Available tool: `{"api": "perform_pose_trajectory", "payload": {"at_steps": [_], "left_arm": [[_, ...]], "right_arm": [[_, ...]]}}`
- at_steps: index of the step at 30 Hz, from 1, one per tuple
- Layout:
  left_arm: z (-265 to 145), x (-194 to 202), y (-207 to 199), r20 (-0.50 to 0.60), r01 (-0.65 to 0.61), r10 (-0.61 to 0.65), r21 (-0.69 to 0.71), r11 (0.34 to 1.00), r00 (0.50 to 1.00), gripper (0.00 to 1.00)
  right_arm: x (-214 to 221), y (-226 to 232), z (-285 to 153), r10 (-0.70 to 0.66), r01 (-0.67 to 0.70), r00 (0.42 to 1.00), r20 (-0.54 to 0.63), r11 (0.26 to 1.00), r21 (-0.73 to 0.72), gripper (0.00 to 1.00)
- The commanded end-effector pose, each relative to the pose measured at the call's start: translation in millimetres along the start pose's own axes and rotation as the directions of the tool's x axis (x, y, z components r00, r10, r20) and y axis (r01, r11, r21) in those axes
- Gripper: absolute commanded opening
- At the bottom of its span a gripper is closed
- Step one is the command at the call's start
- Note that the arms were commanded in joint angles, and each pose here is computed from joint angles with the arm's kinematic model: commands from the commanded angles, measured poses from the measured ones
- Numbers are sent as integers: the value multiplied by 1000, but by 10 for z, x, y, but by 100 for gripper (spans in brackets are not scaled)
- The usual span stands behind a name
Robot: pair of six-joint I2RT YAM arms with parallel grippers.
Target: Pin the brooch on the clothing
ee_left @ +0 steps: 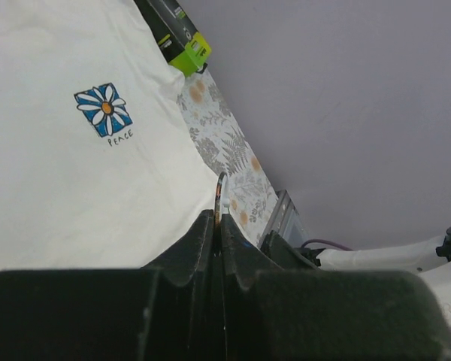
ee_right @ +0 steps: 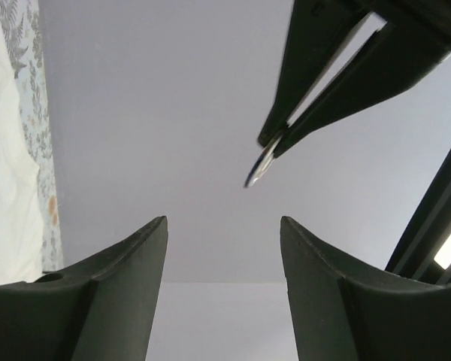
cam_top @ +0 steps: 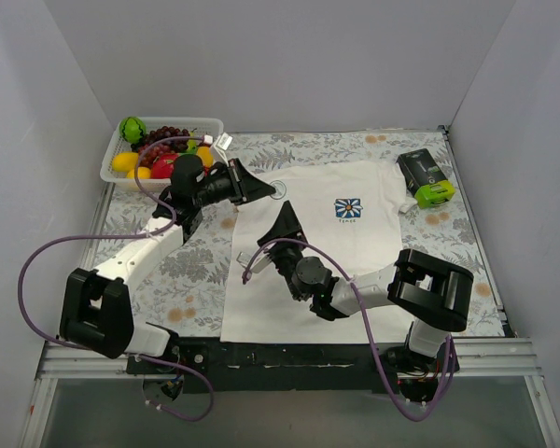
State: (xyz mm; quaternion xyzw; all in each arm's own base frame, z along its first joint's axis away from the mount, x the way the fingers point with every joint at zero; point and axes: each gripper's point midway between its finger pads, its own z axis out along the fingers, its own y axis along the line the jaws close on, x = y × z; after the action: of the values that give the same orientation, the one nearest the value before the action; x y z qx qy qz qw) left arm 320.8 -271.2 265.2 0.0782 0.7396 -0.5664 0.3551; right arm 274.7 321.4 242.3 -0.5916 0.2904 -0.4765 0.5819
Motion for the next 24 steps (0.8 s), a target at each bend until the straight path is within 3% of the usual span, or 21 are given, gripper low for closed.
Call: {"api": "perform_pose_trajectory", "payload": {"at_steps": [1,8,14,15,16,22,23,24], "left_arm": [[-121,-407,-288,128,-112,116,-38,993,985,0],[-256,-589,-423,199,-140,150,-67,988,968,0],[-438,-729,-582,281,-163,179,-78,983,943,0],[-467,-752,-602,290,-170,187,-81,982,938,0],[-504,-766,-642,300,-179,195,-80,981,934,0],[-625,-759,-717,306,-225,241,-85,971,921,0],[-644,-748,-735,305,-231,245,-83,969,920,0],[-650,-723,-732,299,-232,246,-79,969,922,0]], "right_arm": [[677,-720,-273,560,-482,823,-94,777,405,70],[673,-532,-228,709,-638,699,-99,680,361,75],[450,-326,-98,814,-788,577,-67,577,215,80],[339,-222,-59,788,-777,611,-77,615,134,81],[311,-240,-51,856,-848,513,-57,516,118,82],[191,-128,34,955,-954,283,-88,271,-129,87],[267,-97,76,975,-976,191,-110,176,-127,87],[217,-128,77,984,-974,154,-93,135,-183,87]]}}
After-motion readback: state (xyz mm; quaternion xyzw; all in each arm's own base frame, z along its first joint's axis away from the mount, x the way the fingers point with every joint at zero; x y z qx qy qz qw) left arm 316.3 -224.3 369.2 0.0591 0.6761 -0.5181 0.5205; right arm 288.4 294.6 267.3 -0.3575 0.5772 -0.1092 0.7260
